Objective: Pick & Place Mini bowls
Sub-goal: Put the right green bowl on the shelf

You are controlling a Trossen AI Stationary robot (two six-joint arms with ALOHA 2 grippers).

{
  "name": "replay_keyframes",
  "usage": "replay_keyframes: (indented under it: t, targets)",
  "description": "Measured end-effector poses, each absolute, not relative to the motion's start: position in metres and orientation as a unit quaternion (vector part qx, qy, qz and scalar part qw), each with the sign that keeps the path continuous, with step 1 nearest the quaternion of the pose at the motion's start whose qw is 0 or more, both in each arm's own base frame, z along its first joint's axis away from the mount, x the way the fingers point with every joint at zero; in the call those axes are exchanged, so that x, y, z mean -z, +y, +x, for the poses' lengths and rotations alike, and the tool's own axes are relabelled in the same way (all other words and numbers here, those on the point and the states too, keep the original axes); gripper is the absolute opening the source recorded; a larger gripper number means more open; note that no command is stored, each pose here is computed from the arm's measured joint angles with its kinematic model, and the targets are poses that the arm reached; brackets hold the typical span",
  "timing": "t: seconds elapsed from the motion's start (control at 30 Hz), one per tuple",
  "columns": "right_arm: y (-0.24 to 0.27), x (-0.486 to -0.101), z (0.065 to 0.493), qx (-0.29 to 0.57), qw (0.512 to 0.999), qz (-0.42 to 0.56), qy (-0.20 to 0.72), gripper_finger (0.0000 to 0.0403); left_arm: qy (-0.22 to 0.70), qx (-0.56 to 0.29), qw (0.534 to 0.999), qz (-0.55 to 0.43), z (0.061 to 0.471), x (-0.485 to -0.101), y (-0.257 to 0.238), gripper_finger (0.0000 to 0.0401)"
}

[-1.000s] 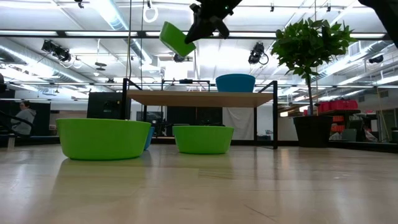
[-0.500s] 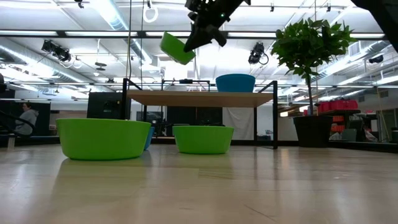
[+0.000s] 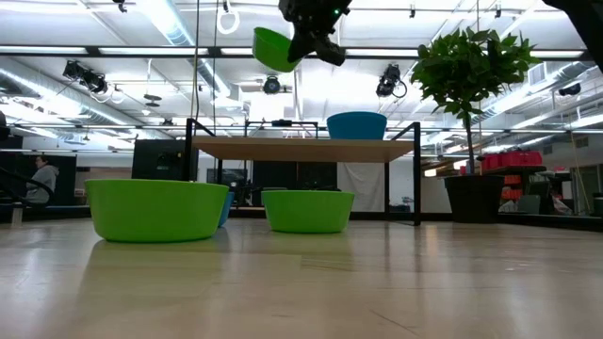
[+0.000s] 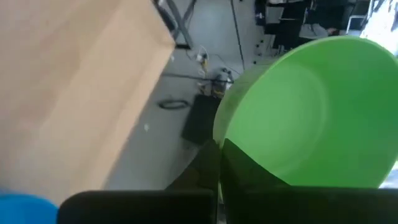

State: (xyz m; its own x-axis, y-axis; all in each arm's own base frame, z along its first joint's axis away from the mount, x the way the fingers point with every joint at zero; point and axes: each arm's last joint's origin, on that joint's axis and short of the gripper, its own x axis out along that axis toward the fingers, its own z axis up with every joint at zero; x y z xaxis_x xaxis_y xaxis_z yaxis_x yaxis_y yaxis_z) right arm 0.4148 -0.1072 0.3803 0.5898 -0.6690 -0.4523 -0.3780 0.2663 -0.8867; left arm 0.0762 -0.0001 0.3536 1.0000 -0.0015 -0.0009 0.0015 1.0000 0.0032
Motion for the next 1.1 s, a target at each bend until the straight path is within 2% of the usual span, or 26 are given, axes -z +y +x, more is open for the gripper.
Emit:
replay_keyframes:
  t: [0.17,0.27,0.57,0.8,0.97,1.1]
  targets:
    - [-0.103,-0.380,0.414,0.093,0.579,-0.654,0.477,0.0001,0.000,0.001,1.000,0.002,0.076,-0.354,0.000,0.0048]
    - [-0.104,-0.380,0.413,0.090,0.553,-0.668,0.490,0.0001,0.000,0.001,1.000,0.002,0.076,-0.354,0.000,0.0048]
    - [-0.107,-0.380,0.411,0.099,0.537,-0.669,0.505,0.0001,0.000,0.001,1.000,0.003,0.076,-0.354,0.000,0.0048]
    - [-0.107,-0.380,0.411,0.099,0.531,-0.669,0.510,0.0001,-0.021,-0.008,0.996,0.085,0.076,-0.358,0.000,0.0048]
    - [-0.108,-0.380,0.409,0.110,0.498,-0.673,0.535,0.0001,-0.055,-0.011,0.996,0.070,0.075,-0.364,0.000,0.0048]
    - [-0.109,-0.381,0.408,0.125,0.498,-0.666,0.541,0.0001,-0.055,-0.011,0.996,0.070,0.076,-0.364,0.000,0.0048]
